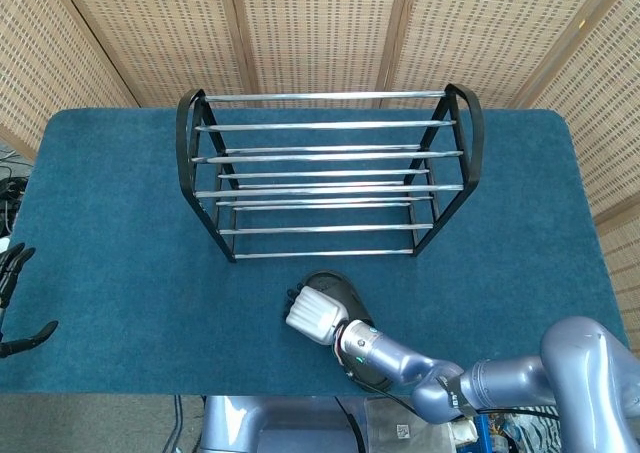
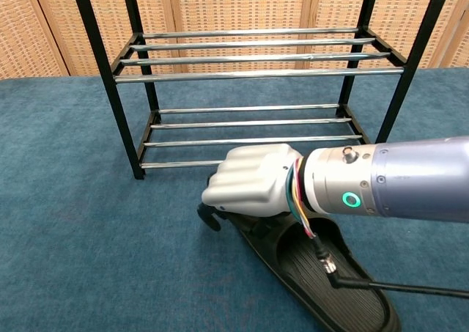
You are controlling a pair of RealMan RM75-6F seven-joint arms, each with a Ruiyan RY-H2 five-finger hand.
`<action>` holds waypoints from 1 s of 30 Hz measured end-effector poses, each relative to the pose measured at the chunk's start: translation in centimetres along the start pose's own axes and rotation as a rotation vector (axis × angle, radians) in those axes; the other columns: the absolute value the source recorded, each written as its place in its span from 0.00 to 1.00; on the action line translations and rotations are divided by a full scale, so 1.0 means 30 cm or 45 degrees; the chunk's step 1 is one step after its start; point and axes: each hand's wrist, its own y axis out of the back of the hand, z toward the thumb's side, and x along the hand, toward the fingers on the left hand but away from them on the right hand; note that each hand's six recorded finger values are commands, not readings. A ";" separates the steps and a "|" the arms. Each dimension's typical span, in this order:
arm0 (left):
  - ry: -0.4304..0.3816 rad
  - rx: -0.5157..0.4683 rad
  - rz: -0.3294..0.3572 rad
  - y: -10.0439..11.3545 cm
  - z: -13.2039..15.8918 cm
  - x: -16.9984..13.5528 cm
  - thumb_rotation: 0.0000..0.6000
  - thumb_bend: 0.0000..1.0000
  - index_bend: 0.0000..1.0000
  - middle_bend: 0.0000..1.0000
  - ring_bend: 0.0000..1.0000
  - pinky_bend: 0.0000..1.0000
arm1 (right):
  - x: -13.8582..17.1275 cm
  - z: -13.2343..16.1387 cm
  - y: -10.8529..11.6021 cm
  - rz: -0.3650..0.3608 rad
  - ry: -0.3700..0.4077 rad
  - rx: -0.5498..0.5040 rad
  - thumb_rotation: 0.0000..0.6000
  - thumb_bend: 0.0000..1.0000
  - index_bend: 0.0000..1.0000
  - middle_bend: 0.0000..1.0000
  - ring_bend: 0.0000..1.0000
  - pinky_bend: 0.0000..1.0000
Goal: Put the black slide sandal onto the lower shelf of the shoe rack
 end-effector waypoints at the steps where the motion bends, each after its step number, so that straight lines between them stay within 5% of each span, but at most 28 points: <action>1: 0.000 0.000 0.001 0.000 0.000 -0.001 1.00 0.24 0.00 0.00 0.00 0.00 | 0.002 -0.007 -0.009 0.012 -0.016 0.015 1.00 1.00 0.34 0.34 0.21 0.27; 9: -0.006 0.005 -0.001 -0.003 0.005 -0.004 1.00 0.24 0.00 0.00 0.00 0.00 | 0.046 -0.080 -0.072 0.145 -0.152 0.073 1.00 1.00 0.37 0.38 0.21 0.27; 19: -0.020 0.009 0.004 -0.002 0.013 -0.011 1.00 0.24 0.00 0.00 0.00 0.00 | 0.233 -0.207 -0.192 0.399 -0.335 0.152 1.00 1.00 0.39 0.39 0.21 0.27; 30: -0.034 0.041 -0.014 -0.022 0.033 -0.014 1.00 0.24 0.00 0.00 0.00 0.00 | 0.354 -0.295 -0.288 0.554 -0.451 0.152 1.00 1.00 0.40 0.43 0.23 0.27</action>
